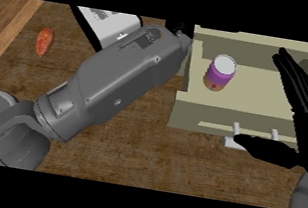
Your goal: Pick up the can, place it into the drawer and close the drawer
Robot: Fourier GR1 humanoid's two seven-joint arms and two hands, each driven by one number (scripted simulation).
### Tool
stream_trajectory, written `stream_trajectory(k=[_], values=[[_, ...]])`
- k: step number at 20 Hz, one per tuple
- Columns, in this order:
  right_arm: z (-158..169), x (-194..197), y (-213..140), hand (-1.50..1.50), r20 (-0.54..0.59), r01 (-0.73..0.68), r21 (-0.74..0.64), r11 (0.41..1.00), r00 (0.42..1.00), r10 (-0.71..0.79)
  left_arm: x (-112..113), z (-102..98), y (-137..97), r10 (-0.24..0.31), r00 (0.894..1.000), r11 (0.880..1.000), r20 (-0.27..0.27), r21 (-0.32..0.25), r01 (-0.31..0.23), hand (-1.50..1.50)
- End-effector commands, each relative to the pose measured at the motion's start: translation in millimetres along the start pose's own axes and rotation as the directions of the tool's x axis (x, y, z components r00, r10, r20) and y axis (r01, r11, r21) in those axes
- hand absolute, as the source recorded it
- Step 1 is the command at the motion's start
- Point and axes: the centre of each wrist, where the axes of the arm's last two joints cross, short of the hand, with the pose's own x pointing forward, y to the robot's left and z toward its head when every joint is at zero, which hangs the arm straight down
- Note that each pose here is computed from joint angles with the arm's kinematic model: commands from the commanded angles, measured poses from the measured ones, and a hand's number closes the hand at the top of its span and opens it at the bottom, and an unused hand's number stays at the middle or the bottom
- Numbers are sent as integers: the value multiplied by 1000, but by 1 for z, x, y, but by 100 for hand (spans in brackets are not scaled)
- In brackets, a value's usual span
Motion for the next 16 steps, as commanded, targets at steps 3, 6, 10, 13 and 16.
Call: stream_trajectory(k=[3, 6, 10, 13, 16], values=[[-42, -6, 41, -150, 61, -157, 94, 983, 987, 152, 7, -6, 14, -21, 1000, 999, 11, 32, 21, -150], [-54, -16, 46, -150, 49, -258, 132, 957, 966, 254, 11, -14, 37, -35, 999, 999, -5, 35, 35, -150], [-90, -26, 68, -150, 12, -311, 145, 939, 950, 312, 0, -6, 42, -37, 999, 999, -12, 31, 38, -150], [-75, -49, 104, -150, -10, -333, 165, 928, 941, 339, 9, -13, 69, -32, 999, 998, 5, 48, 32, -150], [-81, -61, 119, -150, -24, -363, 172, 916, 928, 372, 14, -13, 75, -28, 1000, 998, -4, 59, 29, -150]])
